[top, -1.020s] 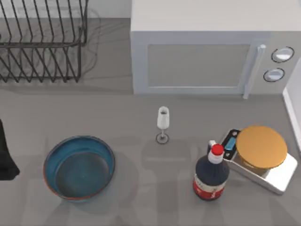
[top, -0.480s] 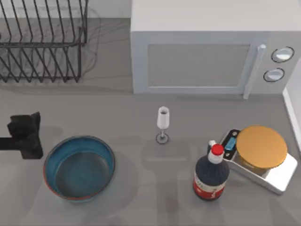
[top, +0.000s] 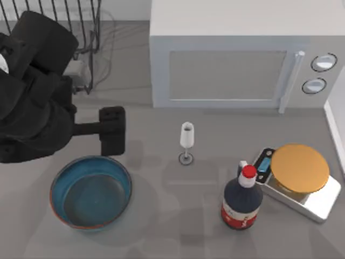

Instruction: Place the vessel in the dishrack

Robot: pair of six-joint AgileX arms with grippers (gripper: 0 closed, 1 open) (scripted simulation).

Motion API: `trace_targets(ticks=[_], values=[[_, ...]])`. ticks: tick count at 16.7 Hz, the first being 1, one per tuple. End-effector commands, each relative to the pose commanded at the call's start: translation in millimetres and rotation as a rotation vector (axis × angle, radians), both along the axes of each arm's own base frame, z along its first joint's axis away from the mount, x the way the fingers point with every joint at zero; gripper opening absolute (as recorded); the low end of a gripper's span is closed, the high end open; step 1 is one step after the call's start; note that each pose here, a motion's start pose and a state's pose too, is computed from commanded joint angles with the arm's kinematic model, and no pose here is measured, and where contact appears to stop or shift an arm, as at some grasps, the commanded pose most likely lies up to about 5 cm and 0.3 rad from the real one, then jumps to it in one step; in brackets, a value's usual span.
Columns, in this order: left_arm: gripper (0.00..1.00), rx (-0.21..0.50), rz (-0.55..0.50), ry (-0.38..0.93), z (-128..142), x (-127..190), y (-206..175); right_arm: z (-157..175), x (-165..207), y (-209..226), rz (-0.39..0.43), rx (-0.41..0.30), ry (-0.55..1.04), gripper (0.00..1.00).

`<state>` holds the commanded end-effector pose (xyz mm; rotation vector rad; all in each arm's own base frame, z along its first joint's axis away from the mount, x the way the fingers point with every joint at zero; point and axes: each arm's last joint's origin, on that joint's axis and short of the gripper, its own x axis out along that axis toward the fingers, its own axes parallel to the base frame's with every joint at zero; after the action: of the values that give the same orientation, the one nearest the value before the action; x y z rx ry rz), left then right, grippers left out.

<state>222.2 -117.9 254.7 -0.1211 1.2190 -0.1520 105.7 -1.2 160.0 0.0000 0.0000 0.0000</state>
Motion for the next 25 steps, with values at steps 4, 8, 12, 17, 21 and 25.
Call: trace_targets(ticks=[4,8,12,17,21,25], values=[[1.00,0.105,-0.002,0.225,-13.4,28.8,-49.9,0.0,0.0,0.0,0.000,0.000,0.000,1.00],[1.00,0.175,0.000,0.332,-24.9,40.7,-81.5,0.0,0.0,0.0,0.000,0.000,0.000,1.00],[1.00,0.185,0.001,0.345,-26.6,42.1,-86.2,0.0,0.0,0.0,0.000,0.000,0.000,1.00],[1.00,0.187,0.002,0.348,-38.4,43.3,-85.6,0.0,0.0,0.0,0.000,0.000,0.000,1.00],[1.00,0.181,0.001,0.340,-83.9,46.0,-88.3,0.0,0.0,0.0,0.000,0.000,0.000,1.00],[1.00,0.184,0.001,0.343,-122.8,42.9,-86.7,0.0,0.0,0.0,0.000,0.000,0.000,1.00]])
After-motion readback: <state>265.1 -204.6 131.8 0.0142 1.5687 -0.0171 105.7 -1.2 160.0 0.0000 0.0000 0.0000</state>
